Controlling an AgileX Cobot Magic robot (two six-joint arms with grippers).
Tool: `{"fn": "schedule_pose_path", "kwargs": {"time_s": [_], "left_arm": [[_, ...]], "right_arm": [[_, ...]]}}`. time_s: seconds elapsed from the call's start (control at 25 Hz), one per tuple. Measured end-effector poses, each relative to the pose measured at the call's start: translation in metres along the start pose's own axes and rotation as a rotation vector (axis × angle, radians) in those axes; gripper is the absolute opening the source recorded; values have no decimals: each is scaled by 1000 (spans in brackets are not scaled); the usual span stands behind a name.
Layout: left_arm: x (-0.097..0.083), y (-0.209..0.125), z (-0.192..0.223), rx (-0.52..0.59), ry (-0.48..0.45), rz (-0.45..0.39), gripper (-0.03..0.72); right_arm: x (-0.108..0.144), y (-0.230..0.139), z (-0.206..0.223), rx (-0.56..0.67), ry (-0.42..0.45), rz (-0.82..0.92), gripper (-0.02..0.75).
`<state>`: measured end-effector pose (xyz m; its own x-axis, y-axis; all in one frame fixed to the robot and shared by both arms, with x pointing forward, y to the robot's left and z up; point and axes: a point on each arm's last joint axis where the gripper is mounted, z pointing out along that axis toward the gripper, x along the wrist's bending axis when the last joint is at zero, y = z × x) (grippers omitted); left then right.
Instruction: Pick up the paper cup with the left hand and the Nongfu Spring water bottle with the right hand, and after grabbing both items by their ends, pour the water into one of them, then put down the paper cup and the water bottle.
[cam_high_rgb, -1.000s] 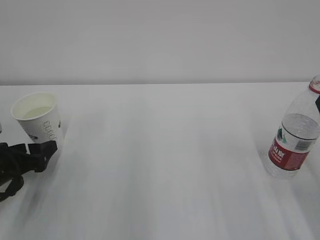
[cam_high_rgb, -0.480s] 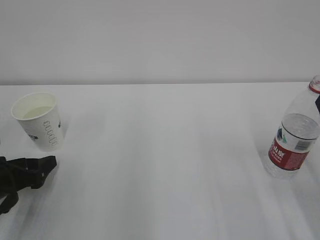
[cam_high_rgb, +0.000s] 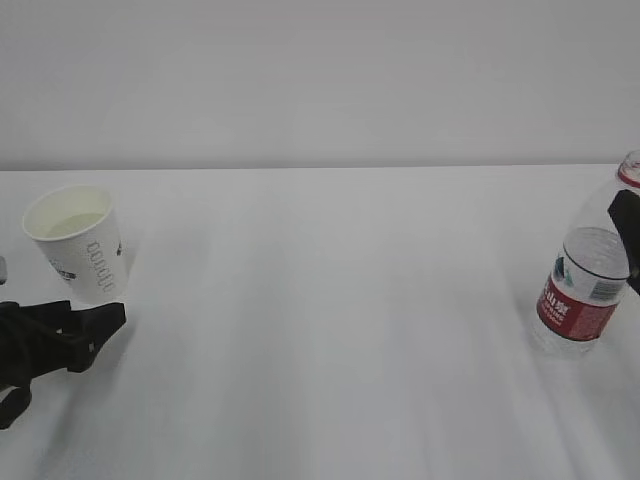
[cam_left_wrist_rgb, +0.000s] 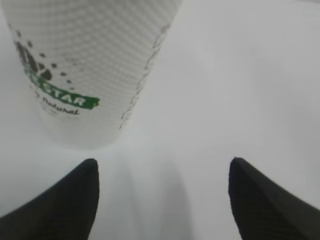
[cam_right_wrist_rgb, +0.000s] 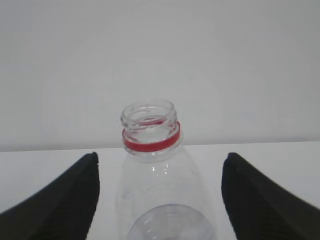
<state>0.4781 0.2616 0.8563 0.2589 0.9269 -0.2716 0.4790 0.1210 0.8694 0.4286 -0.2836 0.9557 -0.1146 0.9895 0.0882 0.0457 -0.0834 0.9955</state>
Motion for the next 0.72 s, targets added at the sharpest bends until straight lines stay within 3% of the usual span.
{"fn": "schedule_pose_path", "kwargs": {"time_s": [0.36,0.72], "left_arm": [[-9,20,-7,-73,-49,-34,587],[-20,52,-23,-213,-82,9,582]], "right_arm": [[3,20,-8,-107,21,-15,575],[5,45,-10,-145,11,-27,575]]}}
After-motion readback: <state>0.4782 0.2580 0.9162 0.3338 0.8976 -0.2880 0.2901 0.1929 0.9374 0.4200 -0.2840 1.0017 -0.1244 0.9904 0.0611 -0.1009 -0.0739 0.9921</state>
